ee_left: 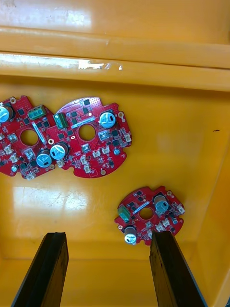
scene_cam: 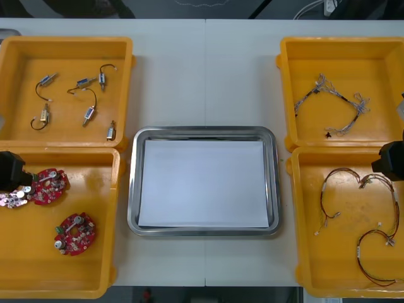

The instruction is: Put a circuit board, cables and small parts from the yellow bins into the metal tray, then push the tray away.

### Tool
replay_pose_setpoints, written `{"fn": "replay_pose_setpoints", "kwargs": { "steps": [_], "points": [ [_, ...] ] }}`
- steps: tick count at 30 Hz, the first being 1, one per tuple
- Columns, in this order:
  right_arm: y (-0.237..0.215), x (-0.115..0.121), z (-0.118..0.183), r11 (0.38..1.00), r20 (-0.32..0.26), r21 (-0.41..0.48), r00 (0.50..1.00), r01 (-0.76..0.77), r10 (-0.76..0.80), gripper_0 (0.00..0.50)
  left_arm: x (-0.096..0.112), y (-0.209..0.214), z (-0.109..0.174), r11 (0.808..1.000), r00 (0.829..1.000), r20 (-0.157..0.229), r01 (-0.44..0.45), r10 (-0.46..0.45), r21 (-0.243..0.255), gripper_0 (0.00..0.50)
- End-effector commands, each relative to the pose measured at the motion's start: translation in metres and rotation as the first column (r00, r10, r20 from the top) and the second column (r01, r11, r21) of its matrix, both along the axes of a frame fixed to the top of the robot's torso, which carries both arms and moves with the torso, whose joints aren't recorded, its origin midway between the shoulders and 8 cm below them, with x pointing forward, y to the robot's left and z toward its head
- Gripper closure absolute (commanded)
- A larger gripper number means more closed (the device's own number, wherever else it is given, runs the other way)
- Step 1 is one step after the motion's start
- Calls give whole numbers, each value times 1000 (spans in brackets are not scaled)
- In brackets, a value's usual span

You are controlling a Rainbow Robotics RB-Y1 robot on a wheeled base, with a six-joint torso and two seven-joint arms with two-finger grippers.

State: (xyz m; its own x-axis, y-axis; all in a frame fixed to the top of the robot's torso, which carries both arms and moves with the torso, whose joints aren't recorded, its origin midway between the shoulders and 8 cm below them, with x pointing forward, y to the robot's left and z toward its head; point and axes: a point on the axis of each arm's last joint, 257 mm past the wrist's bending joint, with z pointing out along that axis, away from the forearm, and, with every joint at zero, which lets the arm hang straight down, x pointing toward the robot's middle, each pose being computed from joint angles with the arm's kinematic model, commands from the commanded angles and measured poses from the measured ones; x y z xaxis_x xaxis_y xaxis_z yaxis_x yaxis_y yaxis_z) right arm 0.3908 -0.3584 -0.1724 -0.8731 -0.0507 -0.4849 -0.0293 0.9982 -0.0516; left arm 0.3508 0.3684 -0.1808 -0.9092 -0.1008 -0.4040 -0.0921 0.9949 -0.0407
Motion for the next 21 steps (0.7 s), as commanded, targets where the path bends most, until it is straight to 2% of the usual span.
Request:
{"fn": "replay_pose_setpoints", "kwargs": {
  "steps": [1,5,11,14,16,17,21],
  "points": [
    [-14,-5,-1,998,-9,21,998,67,-67,0,-7,9,4,994,996,-12,89,-88,68,0],
    [-21,-10,-3,996,-14,18,997,83,-82,0,-6,12,7,985,990,-15,139,-138,98,0],
    [-32,-19,-9,995,-31,14,994,101,-101,0,-6,21,8,953,968,-21,250,-250,170,0],
    [-38,-19,-5,995,-25,2,994,105,-105,0,-4,27,9,929,951,-23,306,-308,209,0],
    [-43,-20,-3,994,-23,-3,994,109,-109,0,-3,30,8,906,933,-22,353,-358,235,0],
    [-44,-20,-4,994,-24,-3,994,109,-109,0,-3,30,6,901,929,-24,363,-368,237,0],
    [-59,-23,-13,992,-64,-7,990,128,-129,0,2,32,0,861,886,-13,453,-463,231,0]
  ]
}}
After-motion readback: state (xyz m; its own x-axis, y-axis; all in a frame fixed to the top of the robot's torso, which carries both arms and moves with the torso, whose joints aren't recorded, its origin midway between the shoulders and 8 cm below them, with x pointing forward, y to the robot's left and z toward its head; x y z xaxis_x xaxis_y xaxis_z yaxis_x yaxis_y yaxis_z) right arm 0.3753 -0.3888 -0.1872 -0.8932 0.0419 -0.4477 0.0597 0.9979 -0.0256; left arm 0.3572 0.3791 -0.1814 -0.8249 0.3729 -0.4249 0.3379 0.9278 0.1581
